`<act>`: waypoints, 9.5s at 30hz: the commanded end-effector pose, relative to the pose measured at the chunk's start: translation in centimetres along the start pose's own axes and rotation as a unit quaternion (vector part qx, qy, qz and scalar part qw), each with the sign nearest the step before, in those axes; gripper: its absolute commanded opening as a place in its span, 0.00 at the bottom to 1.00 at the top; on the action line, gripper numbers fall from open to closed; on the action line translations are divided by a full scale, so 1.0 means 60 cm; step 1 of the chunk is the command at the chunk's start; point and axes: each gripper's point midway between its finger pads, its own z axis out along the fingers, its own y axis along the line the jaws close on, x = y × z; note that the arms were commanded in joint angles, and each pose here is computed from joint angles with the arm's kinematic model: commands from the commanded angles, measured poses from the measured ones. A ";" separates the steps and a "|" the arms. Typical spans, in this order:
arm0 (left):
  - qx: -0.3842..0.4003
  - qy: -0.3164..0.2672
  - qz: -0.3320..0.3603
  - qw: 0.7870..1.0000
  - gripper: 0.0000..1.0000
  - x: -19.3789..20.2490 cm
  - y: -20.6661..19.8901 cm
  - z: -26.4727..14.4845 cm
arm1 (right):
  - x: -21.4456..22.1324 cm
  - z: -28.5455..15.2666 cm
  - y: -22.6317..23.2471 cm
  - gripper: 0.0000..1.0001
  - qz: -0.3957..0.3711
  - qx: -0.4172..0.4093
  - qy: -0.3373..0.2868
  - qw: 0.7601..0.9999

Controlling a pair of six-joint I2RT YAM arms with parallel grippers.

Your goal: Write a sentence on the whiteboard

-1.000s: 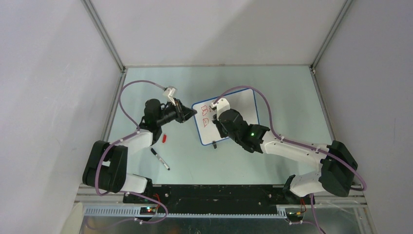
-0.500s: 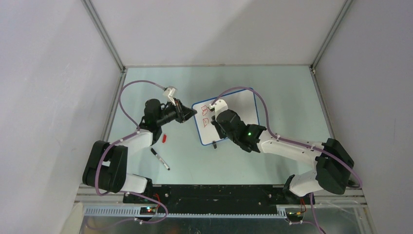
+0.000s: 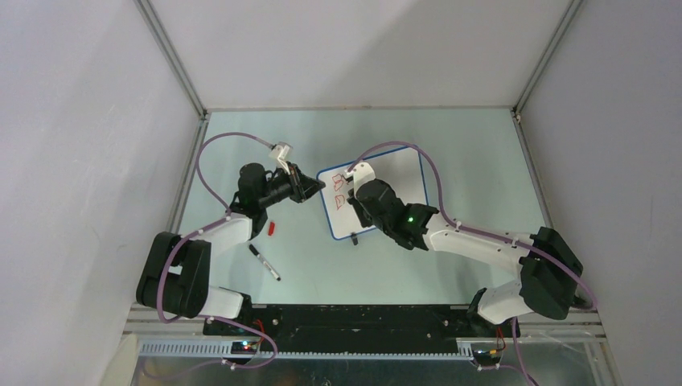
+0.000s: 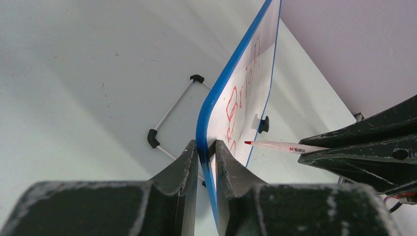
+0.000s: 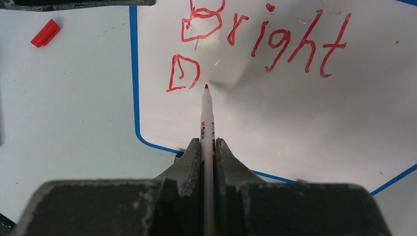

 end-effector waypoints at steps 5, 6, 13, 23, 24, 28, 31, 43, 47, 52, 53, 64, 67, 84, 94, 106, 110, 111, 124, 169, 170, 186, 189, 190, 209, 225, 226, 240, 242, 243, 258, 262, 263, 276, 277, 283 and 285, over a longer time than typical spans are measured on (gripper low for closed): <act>-0.002 -0.006 0.024 1.000 0.20 -0.015 -0.002 0.003 | -0.040 -0.001 -0.008 0.00 0.015 0.015 -0.026 0.999; -0.001 -0.006 0.024 1.000 0.20 -0.014 -0.002 0.003 | -0.041 -0.001 -0.009 0.00 0.016 0.015 -0.027 0.999; -0.002 -0.006 0.025 1.000 0.20 -0.015 -0.002 0.003 | -0.041 0.001 -0.012 0.00 0.017 0.019 -0.024 0.999; -0.001 -0.007 0.025 1.000 0.20 -0.016 -0.004 0.002 | -0.040 0.005 -0.016 0.00 0.019 0.024 -0.020 0.999; -0.001 -0.008 0.025 1.000 0.20 -0.017 -0.003 0.002 | -0.039 0.007 -0.018 0.00 0.020 0.024 -0.019 0.999; -0.001 -0.008 0.025 1.000 0.20 -0.017 -0.004 0.002 | -0.039 0.009 -0.017 0.00 0.020 0.025 -0.017 0.999; -0.001 -0.007 0.025 1.000 0.20 -0.016 -0.003 0.002 | -0.037 0.012 -0.017 0.00 0.019 0.025 -0.013 0.999; -0.002 -0.007 0.026 1.000 0.20 -0.016 -0.004 0.002 | -0.036 0.015 -0.008 0.00 0.017 0.012 -0.010 1.000; -0.003 -0.007 0.025 1.000 0.20 -0.016 -0.003 0.002 | -0.033 0.015 -0.004 0.00 0.015 0.006 -0.007 1.000; -0.003 -0.007 0.026 1.000 0.20 -0.016 -0.003 0.001 | -0.027 0.016 -0.002 0.00 0.012 0.002 0.000 1.000; -0.004 -0.008 0.026 1.000 0.20 -0.017 -0.003 0.001 | -0.027 0.016 -0.001 0.00 0.012 0.001 0.000 1.000; -0.004 -0.007 0.026 1.000 0.20 -0.016 -0.002 0.001 | -0.013 0.012 -0.002 0.00 0.001 0.003 0.016 1.000; -0.004 -0.007 0.026 1.000 0.20 -0.016 -0.003 0.001 | -0.010 0.012 -0.003 0.00 -0.002 0.005 0.019 1.000; -0.003 -0.007 0.026 1.000 0.20 -0.016 -0.003 0.002 | -0.024 0.010 -0.023 0.00 -0.003 0.035 0.005 0.999; -0.003 -0.007 0.026 1.000 0.20 -0.015 -0.002 0.002 | -0.034 0.013 -0.026 0.00 0.000 0.042 0.001 0.999; -0.003 -0.006 0.025 1.000 0.20 -0.015 -0.002 0.002 | -0.041 0.014 -0.025 0.00 0.002 0.040 -0.003 0.999; -0.003 -0.005 0.025 1.000 0.20 -0.014 -0.003 0.002 | -0.044 0.015 -0.023 0.00 0.002 0.037 -0.003 0.999; -0.003 -0.005 0.025 1.000 0.20 -0.014 -0.003 0.002 | -0.044 0.015 -0.022 0.00 0.003 0.036 -0.003 0.999; -0.005 -0.006 0.027 1.000 0.20 -0.015 -0.002 0.002 | -0.022 0.016 -0.025 0.00 0.003 0.042 0.022 0.999; -0.006 -0.007 0.030 1.000 0.20 -0.016 -0.002 0.001 | -0.028 -0.015 -0.022 0.00 0.004 0.021 0.003 1.000; -0.006 -0.007 0.030 1.000 0.20 -0.016 -0.002 0.001 | -0.035 -0.020 -0.021 0.00 0.007 0.018 -0.003 1.000; -0.004 -0.006 0.030 1.000 0.20 -0.016 -0.005 0.002 | -0.072 -0.026 -0.041 0.00 0.041 0.015 -0.037 0.998; -0.005 -0.006 0.030 1.000 0.20 -0.016 -0.005 0.001 | -0.065 -0.019 -0.045 0.00 0.041 0.019 -0.031 0.999; -0.004 -0.006 0.030 1.000 0.20 -0.016 -0.005 0.001 | -0.063 -0.018 -0.045 0.00 0.040 0.019 -0.029 0.999; -0.005 -0.006 0.031 0.999 0.20 -0.016 -0.006 0.001 | -0.040 -0.010 -0.043 0.00 0.023 0.020 -0.015 0.999; -0.006 -0.006 0.032 0.999 0.20 -0.016 -0.006 0.000 | -0.026 0.002 -0.040 0.00 0.018 0.021 -0.002 1.000; -0.006 -0.006 0.033 0.999 0.20 -0.016 -0.006 -0.001 | -0.026 0.002 -0.040 0.00 0.018 0.021 -0.002 1.000; -0.008 -0.005 0.032 0.999 0.20 -0.016 -0.005 -0.001 | -0.020 0.007 -0.034 0.00 0.016 0.015 0.004 1.000; -0.007 -0.006 0.032 0.999 0.20 -0.017 -0.005 -0.001 | -0.018 0.008 -0.033 0.00 0.015 0.014 0.006 1.000; -0.007 -0.006 0.033 0.999 0.20 -0.017 -0.005 -0.001 | -0.017 0.009 -0.034 0.00 0.015 0.015 0.007 1.000; -0.007 -0.005 0.033 0.999 0.20 -0.016 -0.005 -0.001 | -0.014 0.013 -0.044 0.00 0.023 0.025 0.013 0.999; -0.007 -0.004 0.032 0.999 0.20 -0.015 -0.005 0.000 | -0.009 0.011 -0.044 0.00 0.024 0.026 0.018 0.999; -0.008 -0.005 0.033 0.999 0.20 -0.016 -0.005 0.000 | -0.007 0.011 -0.045 0.00 0.024 0.028 0.021 0.999; -0.008 -0.005 0.032 0.999 0.20 -0.015 -0.005 -0.001 | 0.007 0.006 -0.049 0.00 0.025 0.034 0.037 0.998; -0.007 -0.005 0.032 0.999 0.20 -0.015 -0.005 -0.001 | 0.006 0.005 -0.050 0.00 0.025 0.036 0.036 0.998; -0.008 -0.005 0.032 0.999 0.20 -0.015 -0.005 -0.001 | 0.007 0.005 -0.052 0.00 0.022 0.039 0.036 0.998; -0.008 -0.005 0.033 0.999 0.20 -0.015 -0.005 -0.001 | 0.006 0.006 -0.054 0.00 0.024 0.042 0.034 0.998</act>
